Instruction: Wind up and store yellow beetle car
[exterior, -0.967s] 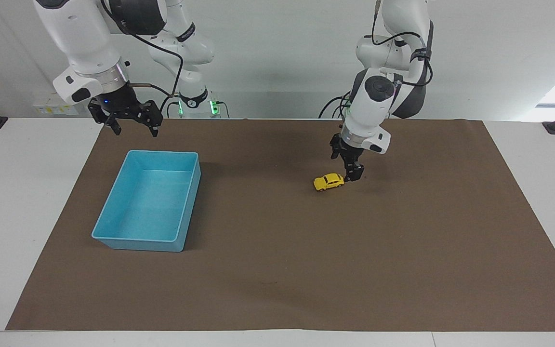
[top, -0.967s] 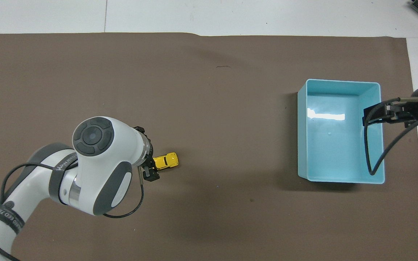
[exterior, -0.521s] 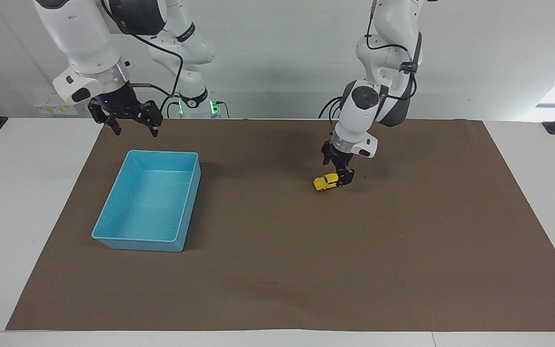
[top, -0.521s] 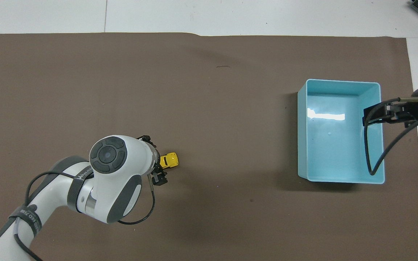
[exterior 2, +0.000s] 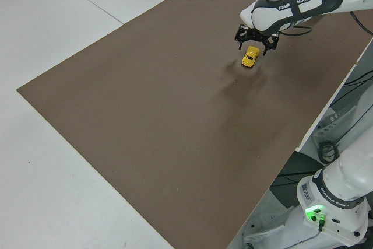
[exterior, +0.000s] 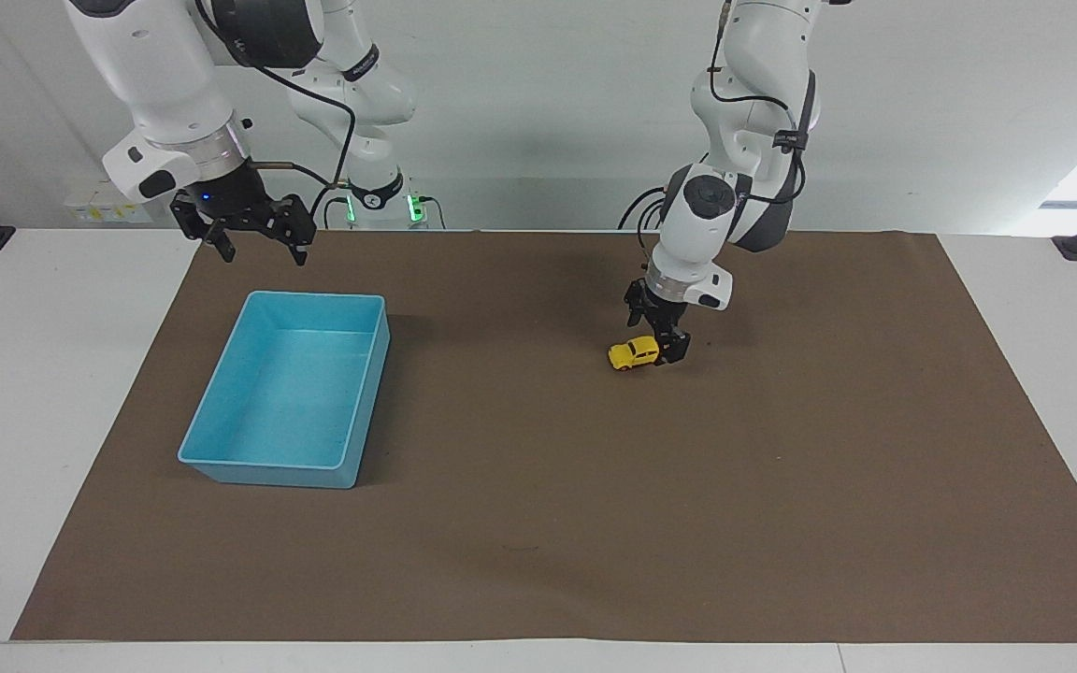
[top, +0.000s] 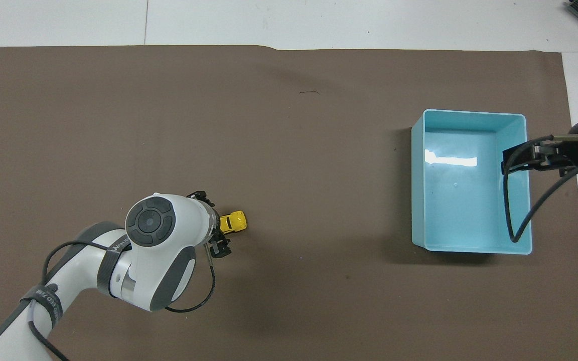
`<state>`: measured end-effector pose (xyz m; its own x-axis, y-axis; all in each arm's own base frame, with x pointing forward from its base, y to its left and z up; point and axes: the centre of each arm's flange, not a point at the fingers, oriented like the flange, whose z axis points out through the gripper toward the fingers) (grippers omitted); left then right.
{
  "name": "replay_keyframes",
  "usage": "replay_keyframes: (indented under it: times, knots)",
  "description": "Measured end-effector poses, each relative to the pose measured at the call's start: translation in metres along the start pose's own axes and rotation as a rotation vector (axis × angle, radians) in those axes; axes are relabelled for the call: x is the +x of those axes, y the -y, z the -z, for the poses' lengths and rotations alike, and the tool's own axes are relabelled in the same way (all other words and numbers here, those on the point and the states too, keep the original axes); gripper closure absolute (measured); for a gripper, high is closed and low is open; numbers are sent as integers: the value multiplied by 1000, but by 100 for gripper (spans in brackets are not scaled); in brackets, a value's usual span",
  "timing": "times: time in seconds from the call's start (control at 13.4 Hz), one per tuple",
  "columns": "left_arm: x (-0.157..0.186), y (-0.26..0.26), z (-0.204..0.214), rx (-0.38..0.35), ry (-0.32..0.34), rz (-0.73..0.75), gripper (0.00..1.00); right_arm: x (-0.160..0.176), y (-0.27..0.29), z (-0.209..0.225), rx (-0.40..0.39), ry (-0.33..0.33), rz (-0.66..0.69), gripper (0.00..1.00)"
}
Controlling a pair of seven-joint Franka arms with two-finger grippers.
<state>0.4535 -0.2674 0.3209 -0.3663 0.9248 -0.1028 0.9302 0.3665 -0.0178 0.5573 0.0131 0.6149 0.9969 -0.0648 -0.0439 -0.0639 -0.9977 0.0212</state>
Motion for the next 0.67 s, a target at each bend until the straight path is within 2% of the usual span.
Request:
replay_keyframes:
  times: [0.3, 0.45, 0.67]
  knots:
    - [-3, 7, -3, 1, 0, -14, 0, 0, 0, 0, 0, 0, 0, 0]
    - [-3, 10, -6, 2, -2, -18, 4, 0, 0, 0, 0, 0, 0, 0]
    - [-2, 10, -7, 0, -1, -16, 38, 0, 0, 0, 0, 0, 0, 0]
